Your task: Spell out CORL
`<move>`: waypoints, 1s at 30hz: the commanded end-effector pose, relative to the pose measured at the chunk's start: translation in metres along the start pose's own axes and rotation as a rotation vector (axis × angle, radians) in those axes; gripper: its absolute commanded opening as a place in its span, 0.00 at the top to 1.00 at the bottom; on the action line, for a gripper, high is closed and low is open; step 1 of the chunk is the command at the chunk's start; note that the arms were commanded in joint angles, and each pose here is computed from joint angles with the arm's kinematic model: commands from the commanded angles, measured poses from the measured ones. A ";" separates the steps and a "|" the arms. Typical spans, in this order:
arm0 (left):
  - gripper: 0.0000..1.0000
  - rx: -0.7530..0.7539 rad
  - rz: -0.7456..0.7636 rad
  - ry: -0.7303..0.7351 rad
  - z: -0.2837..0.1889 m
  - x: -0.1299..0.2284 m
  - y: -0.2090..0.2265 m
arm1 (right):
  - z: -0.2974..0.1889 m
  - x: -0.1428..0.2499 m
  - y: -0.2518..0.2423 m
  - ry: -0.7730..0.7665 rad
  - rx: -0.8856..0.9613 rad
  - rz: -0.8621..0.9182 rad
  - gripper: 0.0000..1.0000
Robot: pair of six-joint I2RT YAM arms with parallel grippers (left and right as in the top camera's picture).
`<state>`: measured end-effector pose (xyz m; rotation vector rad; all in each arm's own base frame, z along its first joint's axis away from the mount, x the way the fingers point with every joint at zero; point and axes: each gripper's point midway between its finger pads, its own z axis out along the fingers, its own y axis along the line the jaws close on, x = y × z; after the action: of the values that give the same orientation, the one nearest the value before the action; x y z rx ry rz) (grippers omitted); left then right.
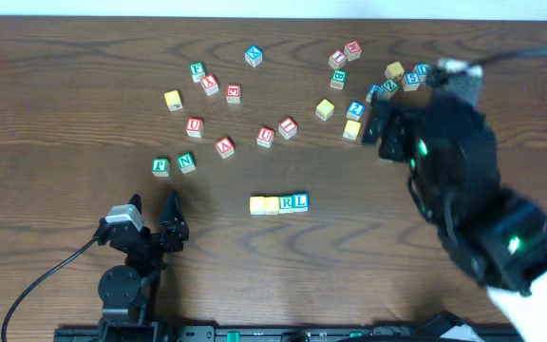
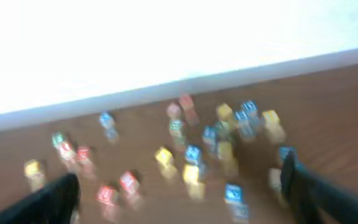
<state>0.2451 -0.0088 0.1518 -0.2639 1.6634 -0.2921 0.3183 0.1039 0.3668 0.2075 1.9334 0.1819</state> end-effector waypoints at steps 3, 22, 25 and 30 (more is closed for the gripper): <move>0.26 -0.011 0.015 0.046 0.000 0.014 0.004 | 0.006 0.048 -0.015 -0.175 -0.156 -0.031 0.01; 0.26 -0.011 0.015 0.046 0.000 0.014 0.004 | -0.004 0.173 -0.128 -0.388 -0.103 -0.041 0.01; 0.27 -0.011 0.015 0.045 0.000 0.013 0.004 | 0.003 0.189 -0.135 -0.318 -0.074 -0.037 0.01; 0.27 -0.011 0.015 0.045 0.000 0.013 0.004 | 0.005 0.196 -0.135 -0.288 -0.075 -0.079 0.01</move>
<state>0.2446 -0.0086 0.1528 -0.2646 1.6656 -0.2916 0.2460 0.0167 0.1576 0.1296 1.6412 0.1753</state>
